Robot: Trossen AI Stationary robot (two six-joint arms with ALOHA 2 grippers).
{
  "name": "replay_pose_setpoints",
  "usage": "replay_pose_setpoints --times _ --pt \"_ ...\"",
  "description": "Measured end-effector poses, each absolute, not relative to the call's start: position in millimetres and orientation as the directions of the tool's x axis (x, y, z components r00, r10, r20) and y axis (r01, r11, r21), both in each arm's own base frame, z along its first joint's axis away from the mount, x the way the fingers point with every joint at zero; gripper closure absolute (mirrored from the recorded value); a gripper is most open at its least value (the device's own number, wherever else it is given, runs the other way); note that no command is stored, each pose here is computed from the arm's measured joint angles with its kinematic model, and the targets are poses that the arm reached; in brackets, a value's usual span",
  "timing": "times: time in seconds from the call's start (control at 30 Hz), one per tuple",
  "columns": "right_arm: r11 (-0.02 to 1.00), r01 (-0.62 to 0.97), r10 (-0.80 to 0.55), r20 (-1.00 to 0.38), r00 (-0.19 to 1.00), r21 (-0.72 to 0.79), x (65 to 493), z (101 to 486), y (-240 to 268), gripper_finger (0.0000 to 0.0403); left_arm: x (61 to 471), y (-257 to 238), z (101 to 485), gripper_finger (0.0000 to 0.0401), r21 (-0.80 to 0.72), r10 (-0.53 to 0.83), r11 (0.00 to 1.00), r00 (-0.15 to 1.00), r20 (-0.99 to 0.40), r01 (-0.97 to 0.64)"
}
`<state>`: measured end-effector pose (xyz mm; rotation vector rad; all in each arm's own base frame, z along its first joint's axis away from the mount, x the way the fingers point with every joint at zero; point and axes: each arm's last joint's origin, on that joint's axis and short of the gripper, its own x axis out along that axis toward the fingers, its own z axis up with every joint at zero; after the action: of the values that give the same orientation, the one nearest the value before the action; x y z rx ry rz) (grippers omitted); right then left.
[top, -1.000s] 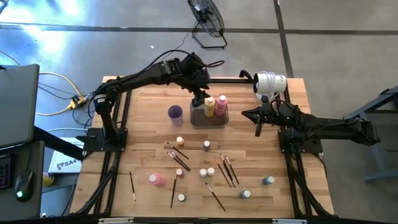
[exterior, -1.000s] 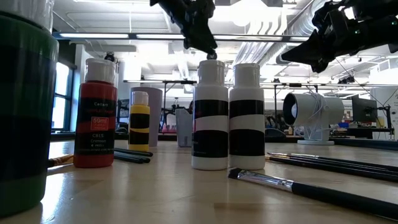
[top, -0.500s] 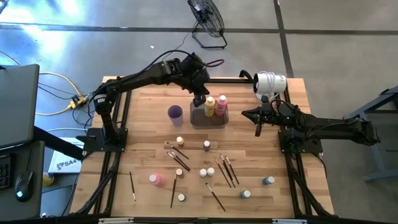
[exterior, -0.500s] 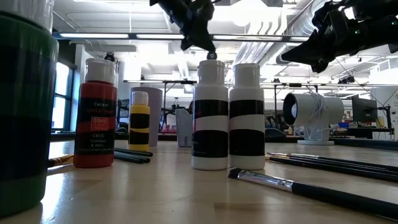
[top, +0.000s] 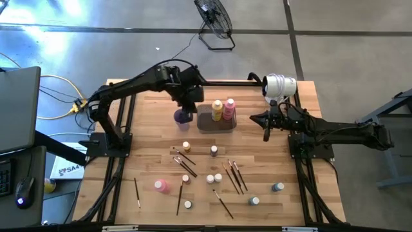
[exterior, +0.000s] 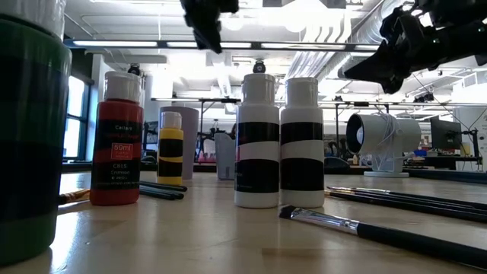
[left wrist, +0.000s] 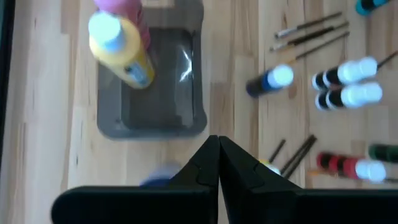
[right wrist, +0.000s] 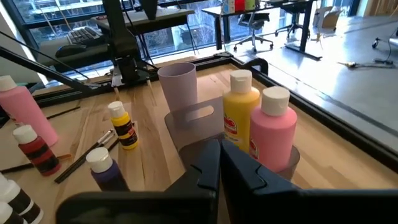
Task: Pick & Place Paint Supplies
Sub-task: Put the silver paint brush into the purple cup
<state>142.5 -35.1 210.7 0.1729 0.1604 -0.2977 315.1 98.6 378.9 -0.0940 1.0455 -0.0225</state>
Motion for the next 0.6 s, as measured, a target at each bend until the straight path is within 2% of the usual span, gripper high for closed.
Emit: replay_pose_setpoints --times 0.3,0.6 --pt "0.938 0.313 -0.275 -0.235 0.932 0.147 149.4 203.3 -36.8 0.0398 313.4 99.9 381.7 0.0400 -0.069 -0.038 0.997 0.513 -0.857 -0.042" --pt "0.941 0.308 -0.276 -0.211 0.938 0.139 152.3 204.7 -37.4 0.0398 310.7 99.1 380.2 0.0400 -0.084 -0.045 0.995 0.486 -0.873 -0.059"
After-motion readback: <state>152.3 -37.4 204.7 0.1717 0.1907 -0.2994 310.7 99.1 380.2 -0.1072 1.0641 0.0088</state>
